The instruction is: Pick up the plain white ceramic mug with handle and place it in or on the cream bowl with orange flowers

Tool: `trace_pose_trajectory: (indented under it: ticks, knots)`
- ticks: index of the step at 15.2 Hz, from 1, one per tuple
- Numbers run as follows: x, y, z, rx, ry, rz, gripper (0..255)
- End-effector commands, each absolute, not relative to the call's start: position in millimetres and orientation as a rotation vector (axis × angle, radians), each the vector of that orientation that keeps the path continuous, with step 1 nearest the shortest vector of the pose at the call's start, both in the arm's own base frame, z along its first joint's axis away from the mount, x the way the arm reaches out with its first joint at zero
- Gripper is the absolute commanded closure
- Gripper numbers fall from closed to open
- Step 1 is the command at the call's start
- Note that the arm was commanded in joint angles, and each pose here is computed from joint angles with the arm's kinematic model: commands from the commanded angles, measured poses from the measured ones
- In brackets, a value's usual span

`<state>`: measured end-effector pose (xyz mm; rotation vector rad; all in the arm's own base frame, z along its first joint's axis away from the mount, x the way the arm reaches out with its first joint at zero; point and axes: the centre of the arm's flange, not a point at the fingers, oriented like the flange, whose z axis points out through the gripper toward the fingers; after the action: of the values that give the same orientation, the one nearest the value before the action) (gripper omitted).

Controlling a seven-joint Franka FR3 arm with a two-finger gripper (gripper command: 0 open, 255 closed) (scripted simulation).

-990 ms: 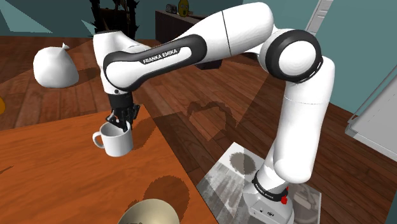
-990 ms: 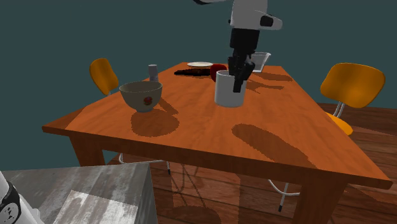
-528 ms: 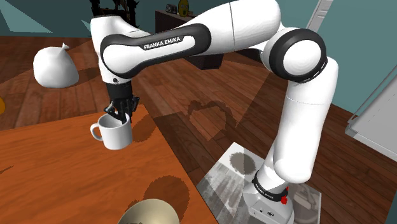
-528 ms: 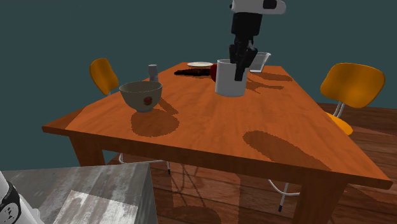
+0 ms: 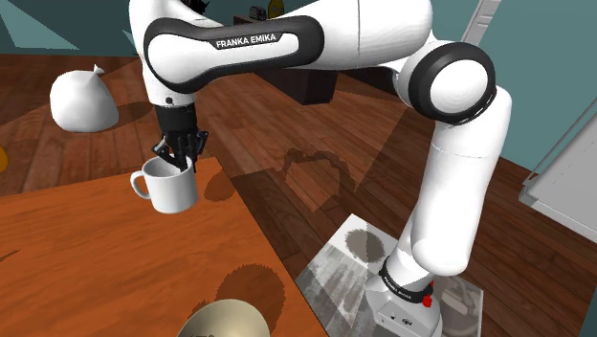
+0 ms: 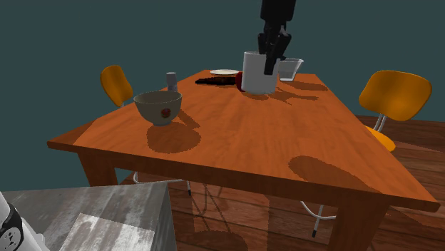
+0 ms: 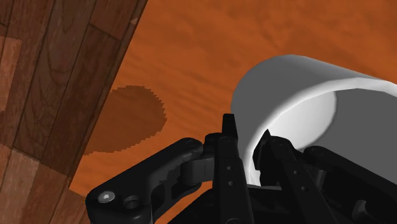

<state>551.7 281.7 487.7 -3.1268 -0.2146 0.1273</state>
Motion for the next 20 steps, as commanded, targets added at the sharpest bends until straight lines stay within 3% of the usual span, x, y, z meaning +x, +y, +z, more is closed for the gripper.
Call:
trace_pose_trajectory:
  ticks: [1, 5, 20]
  knots:
    - [551, 282, 500, -3.127, -0.215, 0.127, 255]
    - [551, 282, 518, -3.127, -0.215, 0.127, 255]
    - [367, 354, 531, -3.127, -0.215, 0.127, 255]
